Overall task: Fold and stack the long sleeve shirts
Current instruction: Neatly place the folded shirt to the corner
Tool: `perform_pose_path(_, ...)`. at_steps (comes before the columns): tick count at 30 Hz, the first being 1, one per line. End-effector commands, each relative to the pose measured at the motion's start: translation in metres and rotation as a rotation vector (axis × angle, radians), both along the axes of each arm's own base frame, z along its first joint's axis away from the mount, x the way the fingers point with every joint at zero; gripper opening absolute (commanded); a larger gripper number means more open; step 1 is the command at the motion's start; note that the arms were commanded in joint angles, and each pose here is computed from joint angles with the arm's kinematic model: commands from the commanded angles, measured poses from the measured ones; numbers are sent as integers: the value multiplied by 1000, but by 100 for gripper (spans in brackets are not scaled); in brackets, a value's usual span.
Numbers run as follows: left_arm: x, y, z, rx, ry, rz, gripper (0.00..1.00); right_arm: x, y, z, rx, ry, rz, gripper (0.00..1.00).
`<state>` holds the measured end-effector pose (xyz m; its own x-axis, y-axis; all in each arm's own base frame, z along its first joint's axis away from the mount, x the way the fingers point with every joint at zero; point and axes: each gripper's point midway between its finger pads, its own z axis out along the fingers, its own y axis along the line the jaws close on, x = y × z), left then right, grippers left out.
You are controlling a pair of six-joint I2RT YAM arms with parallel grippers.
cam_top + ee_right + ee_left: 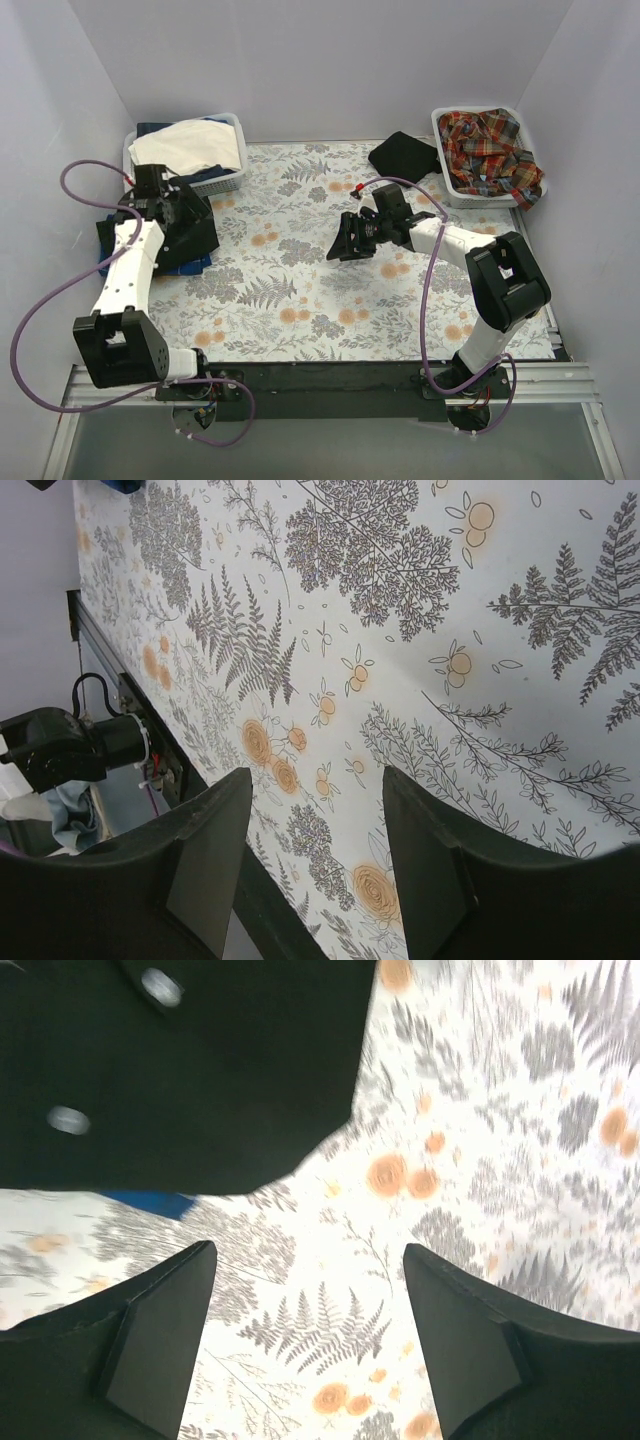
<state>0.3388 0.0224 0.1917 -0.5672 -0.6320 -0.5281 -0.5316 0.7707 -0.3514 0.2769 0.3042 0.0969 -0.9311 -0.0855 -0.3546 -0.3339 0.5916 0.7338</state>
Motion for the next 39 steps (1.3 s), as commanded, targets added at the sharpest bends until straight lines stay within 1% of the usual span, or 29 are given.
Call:
perform_pose_path(1,17,-58,-17,-96,-58,-152,75,2,2,1,26,-11,-2,63)
perform_pose_path(2,22,-51,-24,-63,-50,-124,75,1,2,0,27,-10,-3,63)
perform_pose_path(3,21,-63,-30,-57,-35,-141,76,0,2,-1,29,-5,-4,63)
perform_pose_path(4,22,-65,-35,-48,-25,-131,76,-1,2,-1,31,-3,-4,63)
perform_pose_path(8,24,-57,-57,52,10,-56,77,-4,1,-1,41,-1,-3,63)
perform_pose_path(9,25,-47,-61,112,17,-16,77,-5,1,0,44,-1,-4,63)
perform_pose_path(11,26,-46,-65,172,24,2,77,-4,2,2,57,-16,0,63)
perform_pose_path(12,27,-35,-64,239,22,43,77,-5,2,3,61,-16,2,63)
perform_pose_path(13,27,-40,-67,268,29,29,77,-6,2,2,60,-14,0,63)
perform_pose_path(15,27,-38,-63,340,31,51,77,-7,1,1,57,-13,0,63)
perform_pose_path(16,26,-40,-61,411,28,60,77,-7,1,2,58,-16,1,63)
perform_pose_path(18,20,-40,-62,477,50,78,78,-7,0,2,58,-14,0,63)
perform_pose_path(19,19,-40,-57,534,41,93,78,-7,0,2,59,-16,0,63)
perform_pose_path(20,14,-38,-66,559,79,112,78,-7,0,1,58,-14,0,63)
perform_pose_path(22,12,-37,-64,592,91,152,78,-8,1,1,61,-11,2,63)
perform_pose_path(23,3,-31,-68,624,140,172,78,-8,1,1,61,-10,3,63)
perform_pose_path(24,1,-30,-66,609,134,214,79,-8,2,2,65,-10,5,63)
perform_pose_path(26,-6,-29,-63,589,141,229,80,-7,2,3,67,-9,5,63)
perform_pose_path(28,-11,-29,-52,535,95,252,82,-7,3,4,71,-10,12,63)
perform_pose_path(29,-16,-28,-54,505,88,261,82,-7,3,5,73,-13,12,63)
perform_pose_path(30,-20,-32,-48,435,62,258,82,-8,3,4,74,-10,16,63)
perform_pose_path(33,-32,-27,-60,349,50,277,82,-9,3,3,75,-5,22,63)
perform_pose_path(34,-33,-24,-55,328,20,285,82,-10,3,3,75,-4,25,63)
perform_pose_path(39,-39,-13,-72,333,40,318,82,-13,3,2,78,0,34,63)
